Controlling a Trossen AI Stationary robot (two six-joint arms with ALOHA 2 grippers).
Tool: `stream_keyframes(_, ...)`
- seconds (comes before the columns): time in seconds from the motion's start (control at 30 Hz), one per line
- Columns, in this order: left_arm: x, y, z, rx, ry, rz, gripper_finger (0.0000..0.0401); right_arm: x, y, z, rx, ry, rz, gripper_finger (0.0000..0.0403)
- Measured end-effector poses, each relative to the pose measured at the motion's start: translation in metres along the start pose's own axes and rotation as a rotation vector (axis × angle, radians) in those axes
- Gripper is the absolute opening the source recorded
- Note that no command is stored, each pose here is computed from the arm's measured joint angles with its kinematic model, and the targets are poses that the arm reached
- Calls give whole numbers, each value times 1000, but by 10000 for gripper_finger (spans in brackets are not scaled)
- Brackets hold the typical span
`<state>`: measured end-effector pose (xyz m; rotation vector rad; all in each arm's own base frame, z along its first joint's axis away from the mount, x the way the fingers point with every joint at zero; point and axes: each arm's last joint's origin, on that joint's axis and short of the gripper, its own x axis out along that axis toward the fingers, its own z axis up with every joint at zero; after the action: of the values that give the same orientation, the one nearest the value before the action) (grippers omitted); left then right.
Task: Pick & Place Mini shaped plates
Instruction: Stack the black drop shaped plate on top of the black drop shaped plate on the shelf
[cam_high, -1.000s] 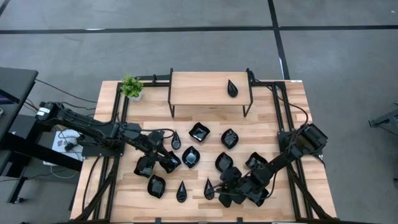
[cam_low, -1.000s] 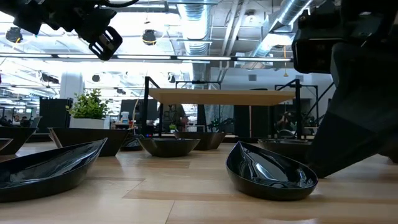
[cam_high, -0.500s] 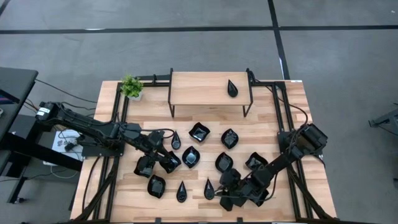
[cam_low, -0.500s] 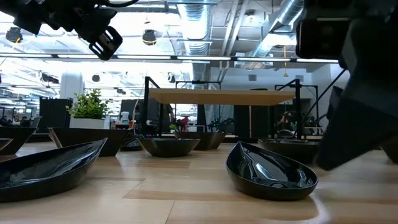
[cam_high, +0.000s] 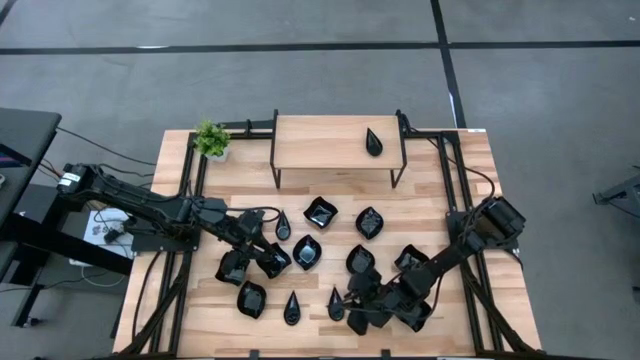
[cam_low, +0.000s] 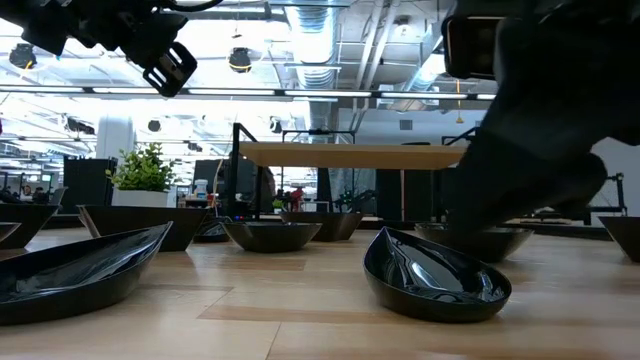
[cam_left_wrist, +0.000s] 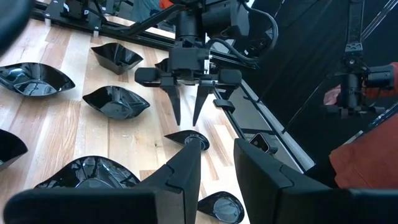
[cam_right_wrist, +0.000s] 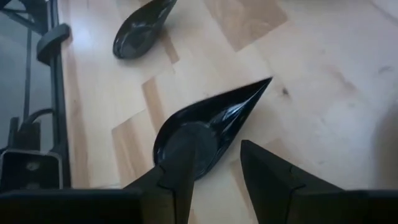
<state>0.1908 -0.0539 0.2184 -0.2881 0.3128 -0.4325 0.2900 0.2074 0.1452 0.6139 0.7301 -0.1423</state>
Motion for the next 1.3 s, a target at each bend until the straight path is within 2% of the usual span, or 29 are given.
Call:
stream_keyframes(0.93, 0, 0, 0, 0, 0, 0, 97, 4, -5, 9, 1, -57, -42, 124)
stream_keyframes(1.13, 0, 0, 0, 0, 0, 0, 97, 21, -11, -1, 26, -26, -38, 124)
stream_keyframes(1.3, 0, 0, 0, 0, 0, 0, 97, 23, -11, -3, 27, -17, -35, 124)
